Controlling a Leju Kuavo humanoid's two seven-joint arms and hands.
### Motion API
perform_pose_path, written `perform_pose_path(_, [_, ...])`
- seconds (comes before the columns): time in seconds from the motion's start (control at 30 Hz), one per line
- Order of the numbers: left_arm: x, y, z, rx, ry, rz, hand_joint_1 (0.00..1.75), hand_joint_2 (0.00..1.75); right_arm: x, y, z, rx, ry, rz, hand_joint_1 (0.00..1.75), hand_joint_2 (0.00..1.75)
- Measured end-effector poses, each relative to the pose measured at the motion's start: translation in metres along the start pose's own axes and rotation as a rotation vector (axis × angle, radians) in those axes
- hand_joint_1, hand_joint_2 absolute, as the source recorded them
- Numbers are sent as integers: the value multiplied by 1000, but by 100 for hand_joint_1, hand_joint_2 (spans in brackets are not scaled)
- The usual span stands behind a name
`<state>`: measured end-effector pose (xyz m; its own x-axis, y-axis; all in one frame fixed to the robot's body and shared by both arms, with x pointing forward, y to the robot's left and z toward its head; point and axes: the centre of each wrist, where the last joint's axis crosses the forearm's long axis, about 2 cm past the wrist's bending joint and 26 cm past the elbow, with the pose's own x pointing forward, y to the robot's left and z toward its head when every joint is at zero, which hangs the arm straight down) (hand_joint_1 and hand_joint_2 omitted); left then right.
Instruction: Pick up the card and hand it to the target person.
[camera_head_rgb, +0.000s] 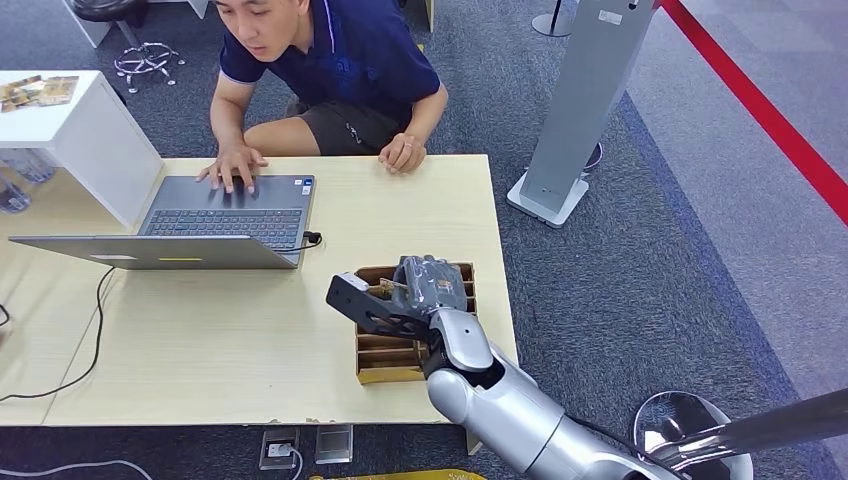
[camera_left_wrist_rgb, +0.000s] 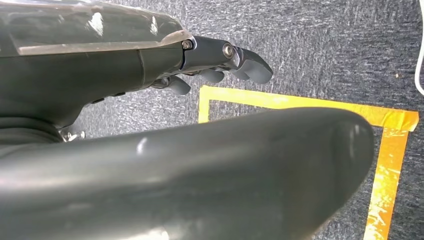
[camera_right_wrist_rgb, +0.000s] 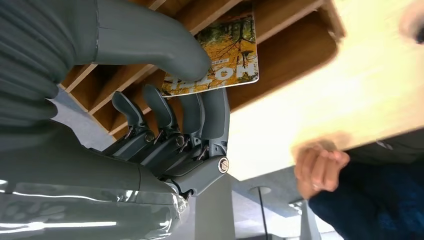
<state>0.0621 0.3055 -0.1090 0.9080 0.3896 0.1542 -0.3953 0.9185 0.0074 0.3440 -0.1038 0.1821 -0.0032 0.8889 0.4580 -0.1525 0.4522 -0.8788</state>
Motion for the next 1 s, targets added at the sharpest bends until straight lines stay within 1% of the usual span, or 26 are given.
perform_pose_path(0.13, [-1,0,0,-2,-3,7,0,0,5,-9,7,-80,-73,-47,150,175])
perform_pose_path(0.2, [-1,0,0,-4,-6,8,0,0,7,-18,12,-143,-120,-83,150,175])
perform_pose_path(0.47, [-3,1,0,-15,-17,5,0,0,11,-66,34,-431,-379,-248,150,175])
perform_pose_path(0.53, [-3,1,0,-19,-22,0,0,0,11,-74,36,-469,-445,-270,150,175])
perform_pose_path(0.6, [-2,1,0,-23,-27,-6,0,0,14,-80,34,-474,-510,-274,150,175])
perform_pose_path(0.7, [-1,0,0,-31,-36,-18,0,0,22,-88,23,-451,-604,-268,150,175])
perform_pose_path(0.8, [2,-2,0,-39,-52,-28,0,0,35,-91,-4,-403,-667,-278,150,175])
perform_pose_path(0.9, [3,-3,0,-46,-71,-26,0,0,43,-89,-30,-373,-670,-279,150,175])
perform_pose_path(1.0, [3,-4,0,-47,-77,-18,0,0,48,-87,-47,-354,-624,-248,150,175])
